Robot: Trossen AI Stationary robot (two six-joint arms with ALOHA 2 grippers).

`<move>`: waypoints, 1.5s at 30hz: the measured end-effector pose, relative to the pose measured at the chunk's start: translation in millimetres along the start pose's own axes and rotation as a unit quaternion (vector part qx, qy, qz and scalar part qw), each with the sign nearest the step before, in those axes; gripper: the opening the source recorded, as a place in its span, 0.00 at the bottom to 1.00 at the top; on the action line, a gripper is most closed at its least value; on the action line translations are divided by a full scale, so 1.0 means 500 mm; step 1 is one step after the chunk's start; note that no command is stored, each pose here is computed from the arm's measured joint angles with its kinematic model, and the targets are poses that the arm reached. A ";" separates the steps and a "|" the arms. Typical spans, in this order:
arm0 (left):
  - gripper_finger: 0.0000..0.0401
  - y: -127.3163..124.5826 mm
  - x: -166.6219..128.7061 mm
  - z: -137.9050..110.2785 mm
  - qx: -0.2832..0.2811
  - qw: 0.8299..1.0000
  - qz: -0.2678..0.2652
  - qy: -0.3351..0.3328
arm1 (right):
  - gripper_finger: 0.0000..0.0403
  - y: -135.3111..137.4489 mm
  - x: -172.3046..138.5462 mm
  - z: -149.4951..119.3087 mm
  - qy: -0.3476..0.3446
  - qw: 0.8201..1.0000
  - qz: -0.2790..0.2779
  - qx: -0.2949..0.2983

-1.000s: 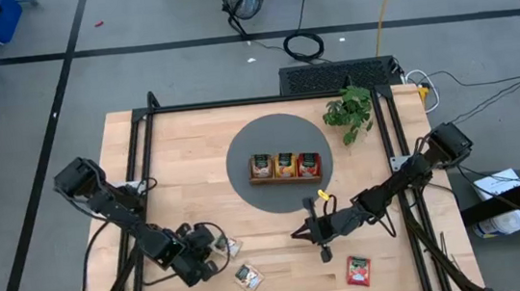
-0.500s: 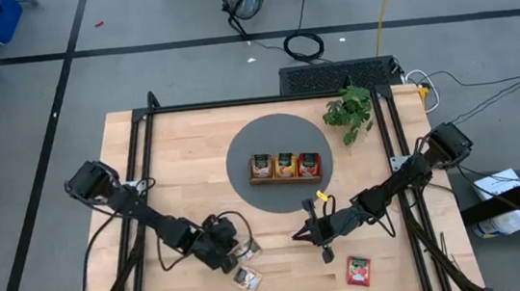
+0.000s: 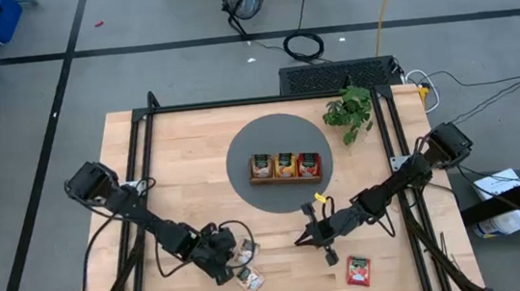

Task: Pick & Place Tea
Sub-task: Put the top brown tea bag into the left slot of the wooden organizer

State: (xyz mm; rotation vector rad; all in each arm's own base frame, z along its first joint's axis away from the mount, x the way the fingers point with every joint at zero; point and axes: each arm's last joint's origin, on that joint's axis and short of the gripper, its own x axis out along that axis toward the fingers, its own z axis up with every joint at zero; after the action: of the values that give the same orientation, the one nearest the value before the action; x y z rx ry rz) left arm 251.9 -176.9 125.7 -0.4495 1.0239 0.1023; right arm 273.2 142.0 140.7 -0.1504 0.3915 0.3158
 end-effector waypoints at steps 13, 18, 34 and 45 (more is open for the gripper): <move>0.02 -0.031 -0.002 0.014 0.047 0.997 -0.040 -0.042 | 0.00 0.000 0.000 0.000 -0.001 1.000 -0.002 0.001; 0.03 -0.027 0.000 0.024 0.049 0.997 -0.048 -0.040 | 0.00 0.000 0.000 0.001 -0.003 1.000 -0.003 0.001; 0.01 0.013 0.083 0.068 0.032 0.996 -0.068 -0.043 | 0.00 0.000 0.000 0.003 -0.008 1.000 -0.003 0.004; 0.01 0.037 0.088 0.117 0.064 0.989 -0.053 -0.119 | 0.00 0.000 0.000 0.001 -0.004 1.000 -0.002 0.000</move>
State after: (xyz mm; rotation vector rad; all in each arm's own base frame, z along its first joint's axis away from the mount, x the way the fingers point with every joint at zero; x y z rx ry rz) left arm 316.3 -141.7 108.1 -0.3650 0.7646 -0.0054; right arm 273.4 142.0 141.3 -0.1509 0.3839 0.3121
